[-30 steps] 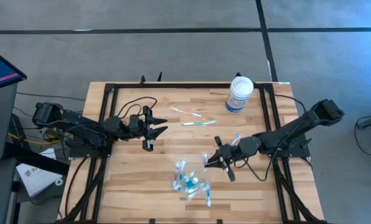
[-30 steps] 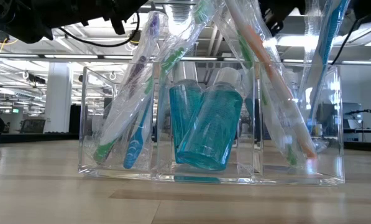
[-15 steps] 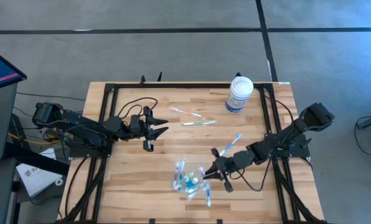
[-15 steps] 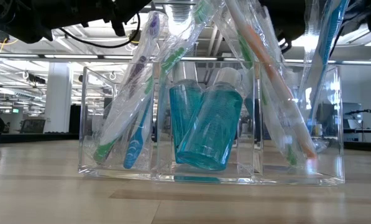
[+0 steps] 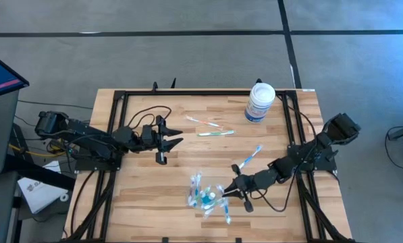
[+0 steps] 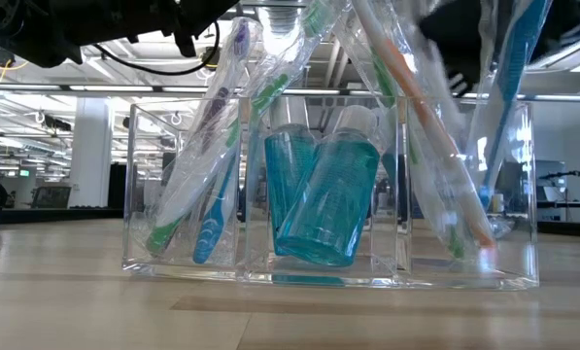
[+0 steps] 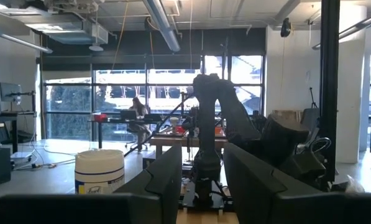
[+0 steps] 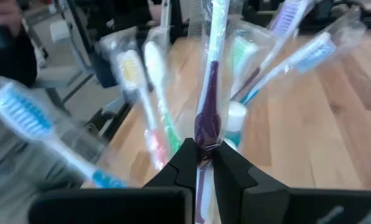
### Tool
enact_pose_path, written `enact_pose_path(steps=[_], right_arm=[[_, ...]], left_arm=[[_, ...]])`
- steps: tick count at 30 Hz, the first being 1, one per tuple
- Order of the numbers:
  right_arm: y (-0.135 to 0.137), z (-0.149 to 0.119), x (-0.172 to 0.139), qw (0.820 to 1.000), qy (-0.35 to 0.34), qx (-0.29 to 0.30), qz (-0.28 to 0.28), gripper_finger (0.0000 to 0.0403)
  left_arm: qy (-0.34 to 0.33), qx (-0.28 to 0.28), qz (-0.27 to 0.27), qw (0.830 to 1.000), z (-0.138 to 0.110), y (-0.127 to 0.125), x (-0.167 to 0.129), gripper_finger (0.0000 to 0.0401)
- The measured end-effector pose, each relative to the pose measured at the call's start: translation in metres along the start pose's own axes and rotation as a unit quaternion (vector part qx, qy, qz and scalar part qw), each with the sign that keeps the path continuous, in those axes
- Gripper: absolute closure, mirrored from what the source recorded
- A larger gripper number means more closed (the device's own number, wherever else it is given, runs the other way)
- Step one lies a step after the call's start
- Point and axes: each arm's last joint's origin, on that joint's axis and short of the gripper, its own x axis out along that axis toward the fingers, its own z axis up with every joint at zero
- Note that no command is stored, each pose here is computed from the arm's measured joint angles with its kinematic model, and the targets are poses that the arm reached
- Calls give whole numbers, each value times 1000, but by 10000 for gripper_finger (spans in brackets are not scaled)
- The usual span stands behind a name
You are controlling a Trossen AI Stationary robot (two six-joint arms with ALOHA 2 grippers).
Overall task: Pick & Place toothbrushing station
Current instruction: Put the purple toothbrush into the transparent organizer
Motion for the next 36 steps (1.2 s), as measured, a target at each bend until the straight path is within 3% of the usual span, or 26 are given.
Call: enact_pose_path(steps=[3,10,36], right_arm=[[-2,-4,6,1000,-21,7,1,384],[-15,-23,16,999,0,31,14,384],[-18,-36,22,999,19,26,31,379]], left_arm=[[3,1,0,1000,-1,0,0,289],[3,1,0,1000,-1,0,0,289],[5,1,0,1000,-1,0,0,289]])
